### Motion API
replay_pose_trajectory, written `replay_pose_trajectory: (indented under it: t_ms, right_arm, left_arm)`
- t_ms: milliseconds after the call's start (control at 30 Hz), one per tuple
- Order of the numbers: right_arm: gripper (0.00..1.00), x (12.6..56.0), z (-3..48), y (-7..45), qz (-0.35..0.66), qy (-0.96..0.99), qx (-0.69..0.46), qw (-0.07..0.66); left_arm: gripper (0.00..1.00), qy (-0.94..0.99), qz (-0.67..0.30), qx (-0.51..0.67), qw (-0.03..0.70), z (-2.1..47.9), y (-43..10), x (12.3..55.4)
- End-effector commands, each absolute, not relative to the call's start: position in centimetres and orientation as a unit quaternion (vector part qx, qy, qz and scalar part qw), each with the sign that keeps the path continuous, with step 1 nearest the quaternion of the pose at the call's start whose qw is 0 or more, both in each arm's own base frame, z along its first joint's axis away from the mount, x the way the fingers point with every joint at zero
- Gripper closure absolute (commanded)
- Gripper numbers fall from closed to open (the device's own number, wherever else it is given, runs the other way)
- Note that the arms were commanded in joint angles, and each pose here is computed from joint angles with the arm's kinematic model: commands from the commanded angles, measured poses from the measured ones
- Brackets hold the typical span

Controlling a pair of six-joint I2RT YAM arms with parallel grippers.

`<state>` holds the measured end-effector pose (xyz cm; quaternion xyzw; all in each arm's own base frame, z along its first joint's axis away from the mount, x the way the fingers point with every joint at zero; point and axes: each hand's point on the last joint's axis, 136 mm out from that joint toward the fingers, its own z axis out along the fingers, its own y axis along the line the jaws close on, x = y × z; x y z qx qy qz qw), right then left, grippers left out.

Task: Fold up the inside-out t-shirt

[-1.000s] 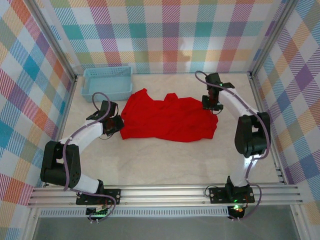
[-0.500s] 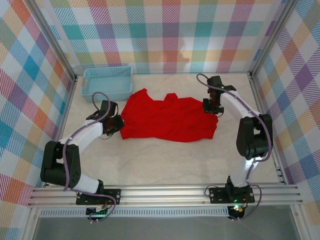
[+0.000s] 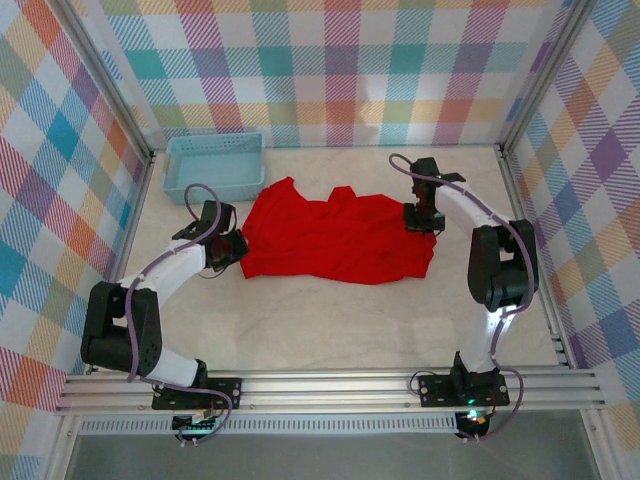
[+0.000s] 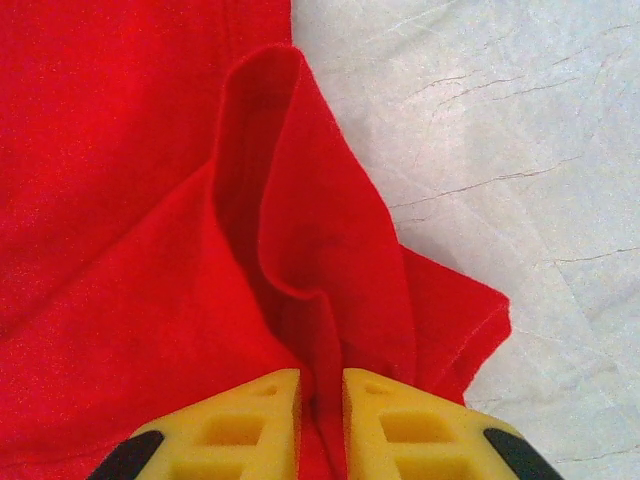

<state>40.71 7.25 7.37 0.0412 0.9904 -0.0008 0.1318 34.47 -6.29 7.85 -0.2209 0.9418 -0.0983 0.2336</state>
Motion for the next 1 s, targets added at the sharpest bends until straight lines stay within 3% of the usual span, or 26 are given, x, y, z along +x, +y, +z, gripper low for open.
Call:
replay_pose_trajectory:
  t_ms: [0, 533, 967]
  right_arm:
    - [0.8, 40.8, 7.5, 6.9, -0.009, 0.991, 0.042, 0.127]
    - [0.83, 40.5, 7.6, 6.8, 0.035, 0.99, 0.062, 0.12]
    - [0.79, 40.3, 6.5, 7.8, 0.059, 0.992, 0.053, 0.098]
  left_arm:
    - [1.0, 0.943, -0.095, -0.218, 0.233, 8.3, -6.0, 34.6]
    - [1.0, 0.943, -0.091, -0.217, 0.234, 8.4, -5.8, 34.5]
    - [1.0, 0.944, -0.093, -0.216, 0.232, 8.4, -5.9, 34.5]
